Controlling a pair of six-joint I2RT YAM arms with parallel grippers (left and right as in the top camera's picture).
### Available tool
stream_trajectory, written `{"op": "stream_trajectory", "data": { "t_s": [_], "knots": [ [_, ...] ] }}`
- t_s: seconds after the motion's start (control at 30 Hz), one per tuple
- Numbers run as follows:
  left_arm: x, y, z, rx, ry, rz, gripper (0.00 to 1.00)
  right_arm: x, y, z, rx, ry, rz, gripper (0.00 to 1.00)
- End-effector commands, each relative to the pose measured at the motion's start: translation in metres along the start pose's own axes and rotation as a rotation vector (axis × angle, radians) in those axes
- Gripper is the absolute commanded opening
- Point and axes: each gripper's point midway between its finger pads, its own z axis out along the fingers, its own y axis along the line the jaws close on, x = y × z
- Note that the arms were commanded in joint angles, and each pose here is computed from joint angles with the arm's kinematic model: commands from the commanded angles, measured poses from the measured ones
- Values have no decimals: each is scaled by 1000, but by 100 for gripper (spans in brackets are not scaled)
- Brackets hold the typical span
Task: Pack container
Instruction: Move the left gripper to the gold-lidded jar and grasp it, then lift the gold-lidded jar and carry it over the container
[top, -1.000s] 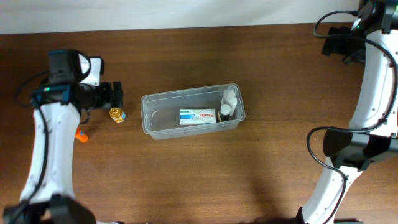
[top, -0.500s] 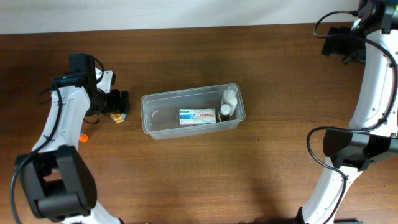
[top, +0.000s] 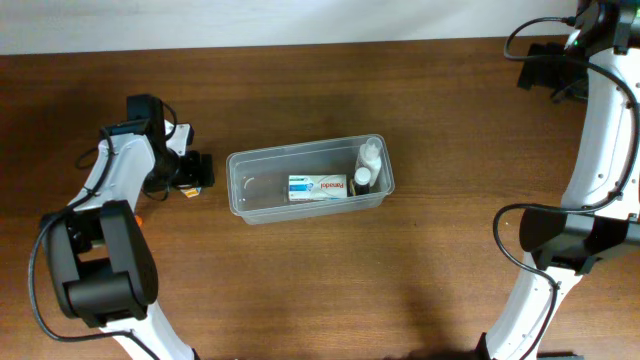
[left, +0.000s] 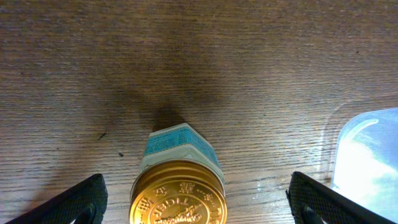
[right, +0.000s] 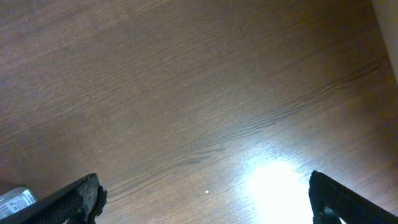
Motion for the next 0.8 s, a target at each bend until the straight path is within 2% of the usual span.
{"op": "stream_trajectory", "data": {
  "t_s": [0.0,0.17,0.27,0.77],
  "knots": [
    [-6,2,1,-9,-11,-12,89,2,1,-4,0,-2,1,98],
    [-9,3,1,-11,-22,-11,69,2,1,-4,0,-2,1,98],
    [-9,5,1,-22,-22,-11,62,2,1,-4,0,-2,1,98],
    [-3,7,16,-136,30,40,61,2,0,-4,0,-2,2,98]
  ]
}}
